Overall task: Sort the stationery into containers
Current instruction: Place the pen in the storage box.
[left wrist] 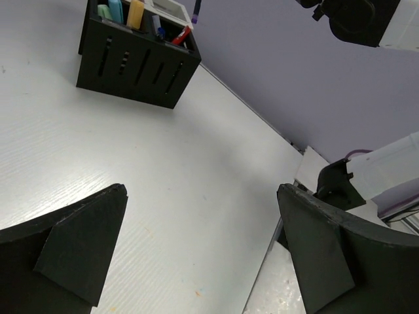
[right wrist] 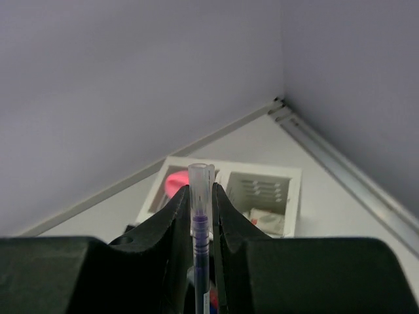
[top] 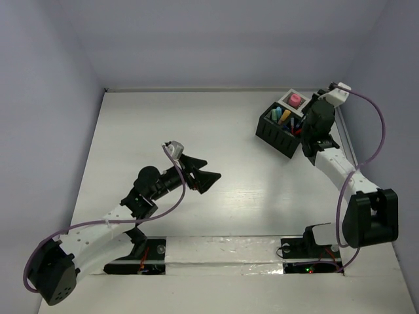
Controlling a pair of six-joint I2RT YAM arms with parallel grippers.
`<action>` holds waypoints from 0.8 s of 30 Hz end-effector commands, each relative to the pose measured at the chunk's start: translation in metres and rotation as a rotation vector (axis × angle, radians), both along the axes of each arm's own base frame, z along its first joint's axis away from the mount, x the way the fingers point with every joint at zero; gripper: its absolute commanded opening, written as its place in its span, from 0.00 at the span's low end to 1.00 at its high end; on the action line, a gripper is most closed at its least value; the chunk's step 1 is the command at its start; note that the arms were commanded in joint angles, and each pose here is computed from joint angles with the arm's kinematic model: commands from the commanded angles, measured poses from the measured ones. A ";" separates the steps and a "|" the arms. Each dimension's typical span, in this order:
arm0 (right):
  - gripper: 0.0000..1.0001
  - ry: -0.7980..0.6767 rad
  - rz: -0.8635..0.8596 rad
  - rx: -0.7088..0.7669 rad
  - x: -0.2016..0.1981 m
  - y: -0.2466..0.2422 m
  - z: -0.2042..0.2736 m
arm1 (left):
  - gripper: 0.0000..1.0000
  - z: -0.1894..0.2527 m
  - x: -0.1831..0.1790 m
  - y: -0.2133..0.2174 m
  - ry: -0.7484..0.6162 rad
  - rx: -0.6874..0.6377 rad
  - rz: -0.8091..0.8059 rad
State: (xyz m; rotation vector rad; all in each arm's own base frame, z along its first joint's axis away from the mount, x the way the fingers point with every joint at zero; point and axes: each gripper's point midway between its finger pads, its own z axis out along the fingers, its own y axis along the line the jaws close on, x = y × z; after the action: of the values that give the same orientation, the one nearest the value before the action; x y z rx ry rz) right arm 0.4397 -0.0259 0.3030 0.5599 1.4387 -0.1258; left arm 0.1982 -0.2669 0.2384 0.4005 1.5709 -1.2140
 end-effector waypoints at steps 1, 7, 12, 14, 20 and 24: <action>0.00 -0.101 -0.131 -0.136 0.001 -0.022 0.035 | 0.99 0.009 0.005 0.006 -0.071 -0.021 0.048; 0.00 -0.058 -0.106 -0.246 0.027 -0.017 -0.003 | 0.99 0.009 0.008 0.012 -0.068 -0.020 0.088; 0.00 -0.039 -0.072 -0.250 0.036 -0.011 -0.024 | 0.99 0.006 0.009 0.010 -0.060 -0.014 0.083; 0.00 -0.031 -0.051 -0.229 0.034 -0.008 -0.037 | 0.99 0.004 0.010 0.009 -0.054 -0.006 0.080; 0.22 -0.033 0.020 -0.159 0.019 0.002 -0.063 | 0.99 0.005 0.011 0.010 -0.055 -0.010 0.089; 0.78 -0.073 0.075 -0.135 0.009 0.013 -0.050 | 0.99 0.005 0.013 0.010 -0.045 -0.014 0.100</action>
State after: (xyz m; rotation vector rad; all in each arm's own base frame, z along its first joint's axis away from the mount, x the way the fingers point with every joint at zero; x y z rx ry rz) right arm 0.4532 -0.0254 0.1984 0.3802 1.5289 -0.2714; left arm 0.2103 -0.2571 0.2291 0.3408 1.5847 -1.1287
